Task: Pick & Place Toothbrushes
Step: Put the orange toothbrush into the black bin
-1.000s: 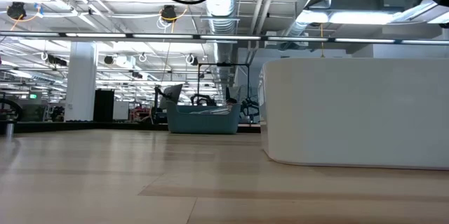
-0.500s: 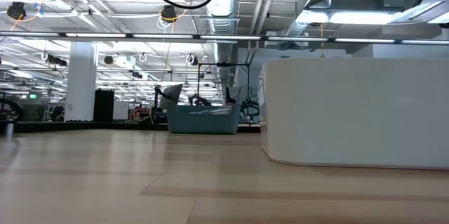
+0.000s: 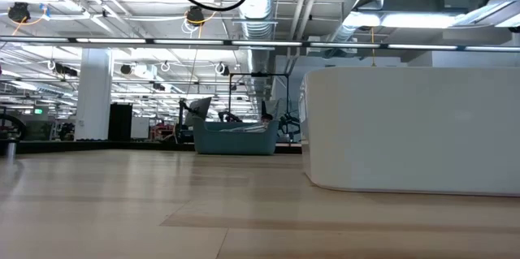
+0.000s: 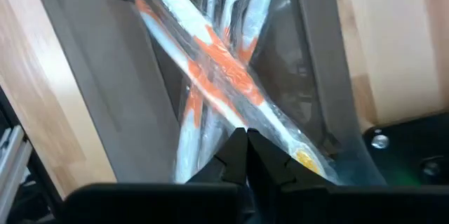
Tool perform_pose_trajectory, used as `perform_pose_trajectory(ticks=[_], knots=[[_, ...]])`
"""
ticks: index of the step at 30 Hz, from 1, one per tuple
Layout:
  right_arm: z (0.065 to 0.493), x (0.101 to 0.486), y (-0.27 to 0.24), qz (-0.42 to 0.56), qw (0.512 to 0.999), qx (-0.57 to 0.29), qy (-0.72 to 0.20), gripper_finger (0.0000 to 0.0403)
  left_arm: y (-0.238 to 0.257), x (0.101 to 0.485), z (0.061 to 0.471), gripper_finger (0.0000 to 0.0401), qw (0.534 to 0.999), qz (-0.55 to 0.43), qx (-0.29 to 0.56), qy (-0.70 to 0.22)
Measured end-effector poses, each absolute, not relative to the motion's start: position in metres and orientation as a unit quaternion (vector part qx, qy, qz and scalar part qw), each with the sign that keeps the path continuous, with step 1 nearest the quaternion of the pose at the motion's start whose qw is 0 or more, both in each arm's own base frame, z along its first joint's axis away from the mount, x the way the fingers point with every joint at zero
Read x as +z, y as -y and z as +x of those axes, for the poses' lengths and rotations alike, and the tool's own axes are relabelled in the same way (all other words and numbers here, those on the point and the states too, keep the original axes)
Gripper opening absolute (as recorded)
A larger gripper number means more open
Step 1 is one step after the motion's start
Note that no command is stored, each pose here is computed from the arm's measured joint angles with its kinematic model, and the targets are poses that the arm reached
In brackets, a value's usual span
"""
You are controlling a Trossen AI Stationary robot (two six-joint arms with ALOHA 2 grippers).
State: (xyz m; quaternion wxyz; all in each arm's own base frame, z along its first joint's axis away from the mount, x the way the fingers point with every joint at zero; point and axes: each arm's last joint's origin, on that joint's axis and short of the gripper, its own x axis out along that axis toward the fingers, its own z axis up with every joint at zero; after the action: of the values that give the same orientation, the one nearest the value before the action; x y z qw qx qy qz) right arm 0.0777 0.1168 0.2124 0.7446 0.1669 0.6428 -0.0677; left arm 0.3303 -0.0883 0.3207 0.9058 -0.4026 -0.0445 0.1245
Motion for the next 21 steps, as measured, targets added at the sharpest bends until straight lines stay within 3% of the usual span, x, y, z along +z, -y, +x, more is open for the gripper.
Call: perform_pose_trajectory(ticks=[10, 21], knots=[[0.081, 0.21, -0.115, 0.177, 0.745, -0.073, -0.638, 0.0007, 0.089, 0.32, 0.33, 0.0187, 0.906, -0.402, 0.124, 0.043], [0.079, 0.228, -0.114, 0.169, 0.727, -0.074, -0.661, 0.0115, 0.089, 0.32, 0.33, 0.0187, 0.907, -0.4, 0.125, 0.042]])
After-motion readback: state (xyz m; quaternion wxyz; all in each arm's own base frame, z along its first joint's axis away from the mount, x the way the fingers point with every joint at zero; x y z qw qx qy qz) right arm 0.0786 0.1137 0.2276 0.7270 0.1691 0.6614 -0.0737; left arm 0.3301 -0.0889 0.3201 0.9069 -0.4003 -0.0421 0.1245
